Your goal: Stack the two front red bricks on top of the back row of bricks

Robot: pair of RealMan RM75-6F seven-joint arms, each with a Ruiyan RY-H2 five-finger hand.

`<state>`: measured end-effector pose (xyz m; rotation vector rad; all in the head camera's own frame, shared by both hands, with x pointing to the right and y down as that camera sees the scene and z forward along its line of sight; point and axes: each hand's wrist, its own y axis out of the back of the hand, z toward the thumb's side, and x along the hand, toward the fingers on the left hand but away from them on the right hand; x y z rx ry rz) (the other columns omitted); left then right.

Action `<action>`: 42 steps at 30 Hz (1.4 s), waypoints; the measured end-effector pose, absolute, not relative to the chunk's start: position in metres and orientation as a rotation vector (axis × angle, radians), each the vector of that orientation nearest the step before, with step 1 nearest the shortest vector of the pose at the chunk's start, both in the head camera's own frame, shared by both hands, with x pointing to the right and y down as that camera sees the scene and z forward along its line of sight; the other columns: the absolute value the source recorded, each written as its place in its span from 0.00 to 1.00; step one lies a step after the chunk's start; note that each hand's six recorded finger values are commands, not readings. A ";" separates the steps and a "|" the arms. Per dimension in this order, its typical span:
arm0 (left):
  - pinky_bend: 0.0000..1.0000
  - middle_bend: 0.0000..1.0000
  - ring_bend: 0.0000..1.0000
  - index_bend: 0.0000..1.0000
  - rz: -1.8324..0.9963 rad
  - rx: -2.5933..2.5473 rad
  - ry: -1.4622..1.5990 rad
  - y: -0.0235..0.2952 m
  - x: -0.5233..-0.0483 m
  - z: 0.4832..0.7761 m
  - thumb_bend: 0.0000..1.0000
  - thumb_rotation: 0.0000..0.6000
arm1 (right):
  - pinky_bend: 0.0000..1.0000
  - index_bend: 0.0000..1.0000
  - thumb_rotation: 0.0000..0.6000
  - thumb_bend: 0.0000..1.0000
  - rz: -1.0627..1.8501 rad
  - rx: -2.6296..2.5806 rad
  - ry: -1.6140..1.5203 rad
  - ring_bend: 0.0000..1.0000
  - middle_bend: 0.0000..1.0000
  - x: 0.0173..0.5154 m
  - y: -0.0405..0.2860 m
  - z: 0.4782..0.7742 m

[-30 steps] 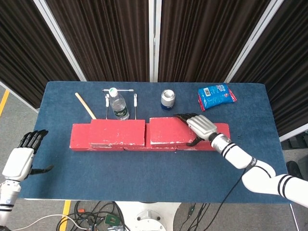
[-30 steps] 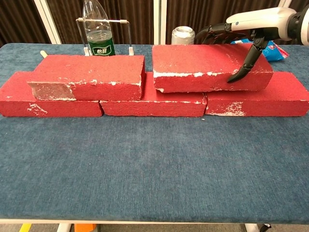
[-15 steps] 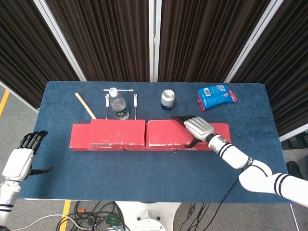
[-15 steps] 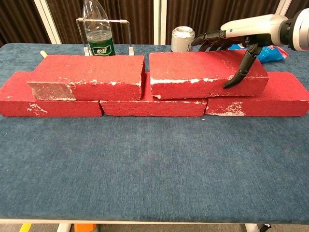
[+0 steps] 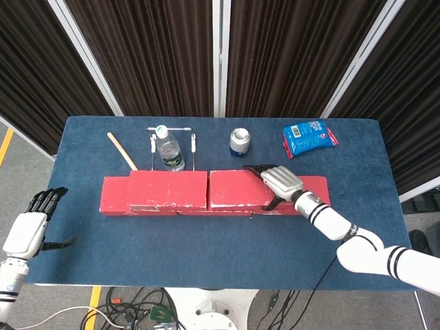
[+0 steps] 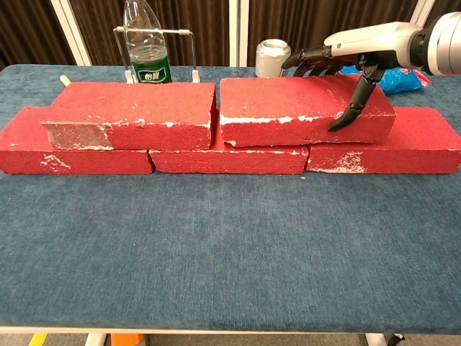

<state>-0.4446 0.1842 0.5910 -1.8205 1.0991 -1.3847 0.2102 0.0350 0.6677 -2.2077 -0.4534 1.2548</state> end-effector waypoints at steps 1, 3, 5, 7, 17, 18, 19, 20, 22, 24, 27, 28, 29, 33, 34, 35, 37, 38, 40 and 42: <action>0.02 0.04 0.00 0.05 -1.386 -1.822 1.098 0.184 -0.445 0.591 0.00 1.00 | 0.24 0.00 1.00 0.15 1.257 -2.207 -0.454 0.17 0.26 0.210 0.035 0.668; 0.03 0.04 0.00 0.05 -1.387 -1.827 1.096 0.184 -0.446 0.592 0.00 1.00 | 0.24 0.00 1.00 0.15 1.263 -2.208 -0.456 0.17 0.26 0.210 0.035 0.669; 0.03 0.04 0.00 0.05 -1.386 -1.829 1.095 0.184 -0.446 0.592 0.00 1.00 | 0.24 0.00 1.00 0.15 1.268 -2.208 -0.456 0.17 0.26 0.211 0.036 0.670; 0.03 0.04 0.00 0.05 -1.385 -1.829 1.097 0.184 -0.446 0.592 0.00 1.00 | 0.24 0.00 1.00 0.15 1.271 -2.209 -0.459 0.17 0.26 0.211 0.036 0.670; 0.03 0.04 0.00 0.05 -1.389 -1.840 1.098 0.184 -0.447 0.593 0.00 1.00 | 0.24 0.00 1.00 0.15 1.263 -2.218 -0.461 0.17 0.26 0.205 0.038 0.669; 0.03 0.04 0.00 0.05 -1.390 -1.842 1.097 0.184 -0.447 0.593 0.00 1.00 | 0.24 0.00 1.00 0.15 1.262 -2.217 -0.459 0.17 0.26 0.205 0.038 0.669; 0.03 0.04 0.00 0.05 -1.391 -1.843 1.096 0.185 -0.447 0.593 0.00 1.00 | 0.24 0.00 1.00 0.15 1.262 -2.217 -0.459 0.17 0.26 0.205 0.038 0.669; 0.03 0.04 0.00 0.05 -1.391 -1.844 1.094 0.185 -0.446 0.594 0.00 1.00 | 0.24 0.00 1.00 0.15 1.263 -2.218 -0.460 0.17 0.26 0.204 0.038 0.669; 0.02 0.04 0.00 0.05 -1.392 -1.845 1.094 0.185 -0.447 0.594 0.00 1.00 | 0.24 0.00 1.00 0.15 1.265 -2.220 -0.461 0.17 0.26 0.204 0.038 0.670; 0.02 0.04 0.00 0.05 -1.393 -1.844 1.096 0.185 -0.447 0.594 0.00 1.00 | 0.24 0.00 1.00 0.15 1.267 -2.220 -0.460 0.17 0.26 0.203 0.038 0.670; 0.03 0.04 0.00 0.05 -1.394 -1.842 1.097 0.185 -0.448 0.593 0.00 1.00 | 0.24 0.00 1.00 0.15 1.269 -2.223 -0.462 0.17 0.26 0.202 0.038 0.671; 0.03 0.04 0.00 0.05 -1.393 -1.842 1.097 0.185 -0.448 0.593 0.00 1.00 | 0.24 0.00 1.00 0.15 1.268 -2.224 -0.462 0.17 0.26 0.202 0.038 0.672; 0.03 0.04 0.00 0.05 -1.393 -1.841 1.097 0.185 -0.448 0.593 0.00 1.00 | 0.24 0.00 1.00 0.15 1.267 -2.224 -0.462 0.17 0.26 0.201 0.037 0.672; 0.02 0.04 0.00 0.05 -1.394 -1.840 1.099 0.185 -0.449 0.592 0.00 1.00 | 0.24 0.00 1.00 0.15 1.266 -2.225 -0.458 0.17 0.26 0.199 0.037 0.672; 0.03 0.04 0.00 0.05 -1.394 -1.841 1.099 0.185 -0.449 0.592 0.00 1.00 | 0.24 0.00 1.00 0.15 1.267 -2.225 -0.457 0.17 0.26 0.199 0.038 0.672; 0.03 0.04 0.00 0.05 -1.394 -1.841 1.098 0.185 -0.449 0.593 0.00 1.00 | 0.24 0.00 1.00 0.15 1.268 -2.224 -0.455 0.17 0.26 0.199 0.038 0.672; 0.03 0.04 0.00 0.05 -1.395 -1.842 1.098 0.185 -0.449 0.593 0.00 1.00 | 0.24 0.00 1.00 0.15 1.271 -2.224 -0.452 0.17 0.26 0.199 0.038 0.673; 0.03 0.04 0.00 0.05 -1.396 -1.842 1.097 0.186 -0.449 0.593 0.00 1.00 | 0.24 0.00 1.00 0.15 1.272 -2.224 -0.450 0.17 0.26 0.199 0.039 0.673; 0.03 0.04 0.00 0.05 -1.397 -1.843 1.097 0.186 -0.449 0.593 0.00 1.00 | 0.24 0.00 1.00 0.15 1.275 -2.225 -0.446 0.17 0.26 0.199 0.039 0.674; 0.02 0.04 0.00 0.05 -1.397 -1.843 1.096 0.186 -0.449 0.593 0.00 1.00 | 0.24 0.00 1.00 0.15 1.276 -2.223 -0.446 0.17 0.26 0.199 0.039 0.675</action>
